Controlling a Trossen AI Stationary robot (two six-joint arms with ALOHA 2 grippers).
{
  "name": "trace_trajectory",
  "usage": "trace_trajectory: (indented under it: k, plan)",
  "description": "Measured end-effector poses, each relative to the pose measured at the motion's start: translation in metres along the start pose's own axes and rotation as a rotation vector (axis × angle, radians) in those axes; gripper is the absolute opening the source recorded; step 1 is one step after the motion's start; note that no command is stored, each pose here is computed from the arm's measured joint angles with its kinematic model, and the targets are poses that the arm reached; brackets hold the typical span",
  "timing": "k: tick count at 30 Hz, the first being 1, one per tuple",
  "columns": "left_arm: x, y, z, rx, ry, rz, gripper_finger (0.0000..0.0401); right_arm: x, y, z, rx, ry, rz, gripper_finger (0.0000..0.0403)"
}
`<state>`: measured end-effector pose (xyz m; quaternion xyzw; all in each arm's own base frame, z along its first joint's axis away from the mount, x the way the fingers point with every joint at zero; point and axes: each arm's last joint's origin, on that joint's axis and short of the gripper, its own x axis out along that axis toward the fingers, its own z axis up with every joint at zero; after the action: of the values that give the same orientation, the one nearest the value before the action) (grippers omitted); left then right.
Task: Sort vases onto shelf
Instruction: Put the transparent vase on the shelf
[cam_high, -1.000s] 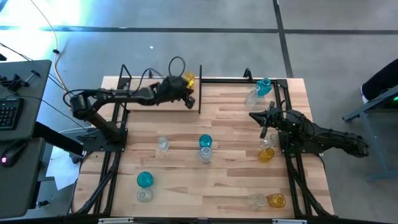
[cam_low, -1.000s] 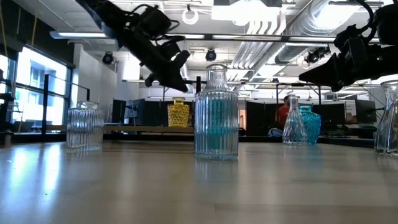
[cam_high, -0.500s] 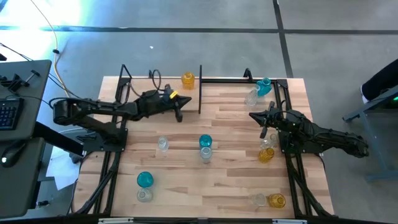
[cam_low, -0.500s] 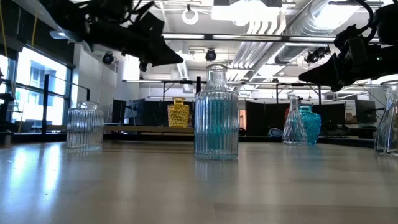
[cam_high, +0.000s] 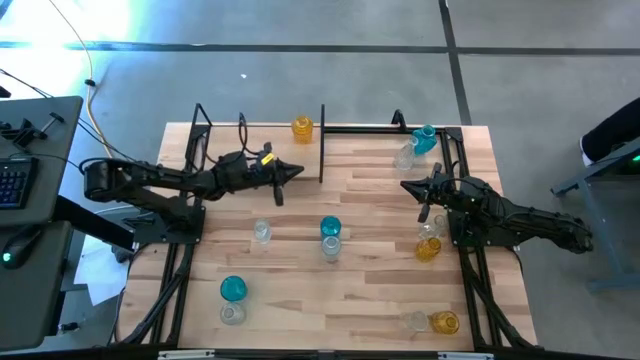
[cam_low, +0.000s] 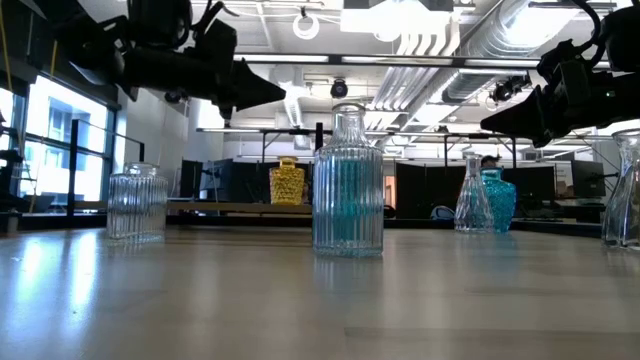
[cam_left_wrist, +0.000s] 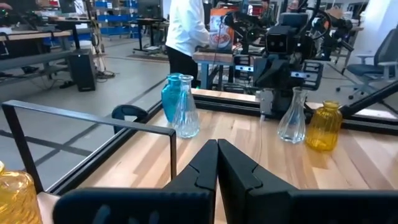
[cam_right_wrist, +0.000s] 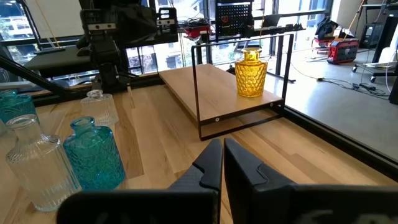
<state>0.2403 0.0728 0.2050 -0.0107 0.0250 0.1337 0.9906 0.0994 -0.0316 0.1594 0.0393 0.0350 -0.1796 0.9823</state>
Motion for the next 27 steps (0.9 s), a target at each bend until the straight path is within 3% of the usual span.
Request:
trace_trajectory:
  k: [6,9,12,21,27]
  plan:
    - [-0.001,0.011,0.000,-0.017,-0.001,0.029,0.0000,0.000,0.000,0.000,0.000,0.000,0.000,0.0000]
    - [-0.001,0.016,0.004,-0.052,-0.042,-0.032,0.0000,0.000,0.000,0.000,0.000,0.000,0.000,0.0000]
    - [-0.002,0.018,0.008,-0.020,-0.077,-0.079,0.0000,0.000,0.000,0.000,0.000,0.001,0.000,0.0000]
    - [-0.002,0.024,0.007,0.006,-0.072,-0.060,0.0000,0.000,0.000,0.000,0.000,0.000,0.000,0.0000]
    - [-0.002,0.022,0.007,0.016,-0.072,-0.105,0.0000,0.000,0.000,0.000,0.000,0.000,0.000,0.0000]
